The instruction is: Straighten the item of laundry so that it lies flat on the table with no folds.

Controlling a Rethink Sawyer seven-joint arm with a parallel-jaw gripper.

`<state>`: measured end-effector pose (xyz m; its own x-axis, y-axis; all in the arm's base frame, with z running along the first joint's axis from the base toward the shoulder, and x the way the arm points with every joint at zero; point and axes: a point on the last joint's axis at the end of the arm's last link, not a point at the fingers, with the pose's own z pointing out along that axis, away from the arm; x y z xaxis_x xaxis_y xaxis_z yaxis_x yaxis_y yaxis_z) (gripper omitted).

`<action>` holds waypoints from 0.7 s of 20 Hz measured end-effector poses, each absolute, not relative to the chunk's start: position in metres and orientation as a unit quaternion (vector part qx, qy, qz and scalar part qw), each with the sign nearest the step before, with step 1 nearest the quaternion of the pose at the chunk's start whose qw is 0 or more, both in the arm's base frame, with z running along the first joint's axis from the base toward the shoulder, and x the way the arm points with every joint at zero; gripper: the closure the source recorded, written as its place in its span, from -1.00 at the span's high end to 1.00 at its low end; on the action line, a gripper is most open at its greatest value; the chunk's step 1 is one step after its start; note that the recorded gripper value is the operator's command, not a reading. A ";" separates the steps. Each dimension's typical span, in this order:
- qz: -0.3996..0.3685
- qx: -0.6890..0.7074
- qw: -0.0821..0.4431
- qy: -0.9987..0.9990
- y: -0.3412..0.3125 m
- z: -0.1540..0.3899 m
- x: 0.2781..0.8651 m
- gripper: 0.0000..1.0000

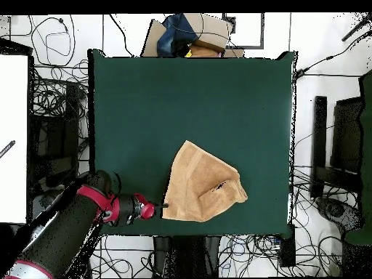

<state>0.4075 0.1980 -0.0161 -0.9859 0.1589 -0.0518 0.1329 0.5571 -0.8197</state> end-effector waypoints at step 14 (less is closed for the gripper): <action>0.464 -0.113 0.006 -0.879 0.207 -0.027 0.415 -1.00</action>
